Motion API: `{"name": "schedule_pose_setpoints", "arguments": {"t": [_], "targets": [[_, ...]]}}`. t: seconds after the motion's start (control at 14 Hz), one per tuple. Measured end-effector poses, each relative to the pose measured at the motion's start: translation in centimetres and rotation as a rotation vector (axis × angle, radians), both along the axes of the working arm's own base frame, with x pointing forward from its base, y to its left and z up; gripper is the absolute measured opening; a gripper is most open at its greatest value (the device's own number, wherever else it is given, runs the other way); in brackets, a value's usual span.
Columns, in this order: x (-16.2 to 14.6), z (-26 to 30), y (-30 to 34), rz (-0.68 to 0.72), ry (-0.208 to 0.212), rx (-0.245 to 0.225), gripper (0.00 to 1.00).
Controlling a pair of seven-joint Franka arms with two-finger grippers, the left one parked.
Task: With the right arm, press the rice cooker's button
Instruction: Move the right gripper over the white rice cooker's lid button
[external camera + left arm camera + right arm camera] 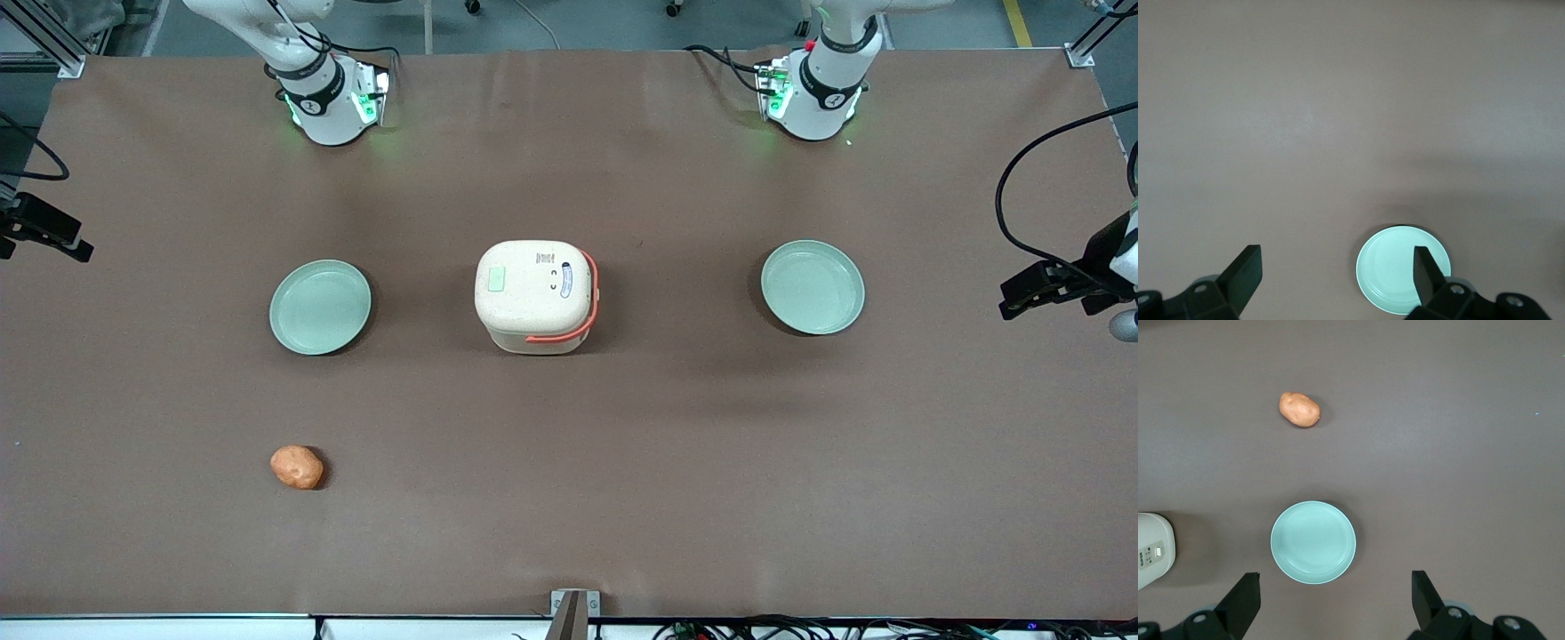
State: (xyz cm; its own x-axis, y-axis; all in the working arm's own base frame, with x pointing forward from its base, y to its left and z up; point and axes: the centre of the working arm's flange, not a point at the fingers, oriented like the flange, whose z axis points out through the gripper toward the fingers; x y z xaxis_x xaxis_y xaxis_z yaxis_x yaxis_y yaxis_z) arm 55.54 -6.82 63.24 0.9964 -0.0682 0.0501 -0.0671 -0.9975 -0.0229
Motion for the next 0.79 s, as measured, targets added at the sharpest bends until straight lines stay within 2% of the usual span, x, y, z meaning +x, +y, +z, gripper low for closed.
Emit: {"name": "schedule_pose_setpoints", "arguments": {"t": [0.29, 0.36, 0.43, 0.5, 0.79], "targets": [[0.0, -0.2, 0.0, 0.000, 0.004, 0.001, 1.00], [0.0, -0.3, 0.0, 0.000, 0.006, 0.001, 0.95], [0.0, -0.4, 0.0, 0.000, 0.009, 0.001, 0.94], [0.0, -0.6, 0.1, 0.001, 0.014, 0.002, 0.87], [0.1, -3.4, 3.1, 0.049, 0.067, 0.042, 0.40]]}}
